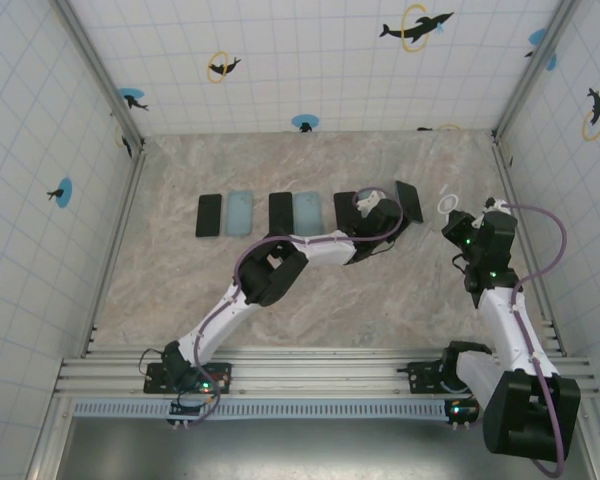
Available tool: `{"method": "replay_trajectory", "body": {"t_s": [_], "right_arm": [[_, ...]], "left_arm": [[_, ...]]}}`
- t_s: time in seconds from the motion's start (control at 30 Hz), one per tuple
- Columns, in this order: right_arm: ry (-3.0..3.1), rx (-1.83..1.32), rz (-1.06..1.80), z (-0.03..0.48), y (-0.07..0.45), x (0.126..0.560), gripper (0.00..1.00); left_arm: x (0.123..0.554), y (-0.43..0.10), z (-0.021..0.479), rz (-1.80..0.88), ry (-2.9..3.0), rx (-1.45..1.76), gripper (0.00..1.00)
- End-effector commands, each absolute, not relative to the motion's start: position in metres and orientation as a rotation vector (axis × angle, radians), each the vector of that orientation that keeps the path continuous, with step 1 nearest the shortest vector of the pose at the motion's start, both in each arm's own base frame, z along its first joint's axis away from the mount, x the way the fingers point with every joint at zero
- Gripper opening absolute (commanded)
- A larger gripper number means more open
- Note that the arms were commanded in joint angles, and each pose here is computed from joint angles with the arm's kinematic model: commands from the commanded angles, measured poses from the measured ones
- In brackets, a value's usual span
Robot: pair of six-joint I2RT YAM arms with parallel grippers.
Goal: Take the phone out of the phone case
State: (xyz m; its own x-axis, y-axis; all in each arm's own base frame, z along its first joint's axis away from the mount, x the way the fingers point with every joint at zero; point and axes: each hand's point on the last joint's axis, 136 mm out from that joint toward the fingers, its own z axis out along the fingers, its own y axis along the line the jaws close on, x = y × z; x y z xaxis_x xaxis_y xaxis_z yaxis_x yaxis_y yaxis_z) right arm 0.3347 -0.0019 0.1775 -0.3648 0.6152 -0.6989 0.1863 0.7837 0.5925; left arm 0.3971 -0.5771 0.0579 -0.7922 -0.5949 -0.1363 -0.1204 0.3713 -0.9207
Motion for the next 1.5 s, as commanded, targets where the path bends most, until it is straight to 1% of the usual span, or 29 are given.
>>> {"method": "replay_trajectory", "body": {"t_s": [0.0,0.13,0.2,0.33,0.4,0.53,0.6,0.77,1.0,1.23,1.47], "right_arm": [[1.917,0.616,0.524,0.176,-0.003,0.336,0.01],[1.922,0.621,0.527,0.173,-0.003,0.335,0.01],[1.923,0.625,0.528,0.172,-0.003,0.334,0.01],[1.93,0.625,0.53,0.168,-0.002,0.334,0.01],[1.932,0.628,0.53,0.167,-0.002,0.333,0.01],[1.932,0.626,0.534,0.167,-0.002,0.333,0.01],[1.933,0.629,0.528,0.166,-0.003,0.333,0.01],[1.936,0.63,0.524,0.164,-0.004,0.334,0.01],[1.941,0.631,0.513,0.162,-0.006,0.336,0.02],[1.956,0.626,0.502,0.155,-0.01,0.337,0.02],[1.979,0.588,0.52,0.143,-0.016,0.35,0.02]], "left_arm": [[0.398,-0.587,0.066,-1.448,2.173,-0.65,0.13],[0.396,-0.588,0.061,-1.442,2.197,-0.653,0.16],[0.396,-0.589,0.06,-1.443,2.207,-0.65,0.19],[0.393,-0.592,0.058,-1.437,2.246,-0.634,0.22],[0.391,-0.592,0.058,-1.434,2.26,-0.635,0.27],[0.388,-0.592,0.062,-1.424,2.279,-0.624,0.32],[0.385,-0.59,0.061,-1.401,2.304,-0.623,0.38],[0.379,-0.586,0.058,-1.378,2.347,-0.631,0.44],[0.373,-0.58,0.061,-1.334,2.381,-0.614,0.51],[0.366,-0.566,0.06,-1.275,2.416,-0.604,0.53],[0.359,-0.563,0.059,-1.268,2.445,-0.592,0.56]]}}
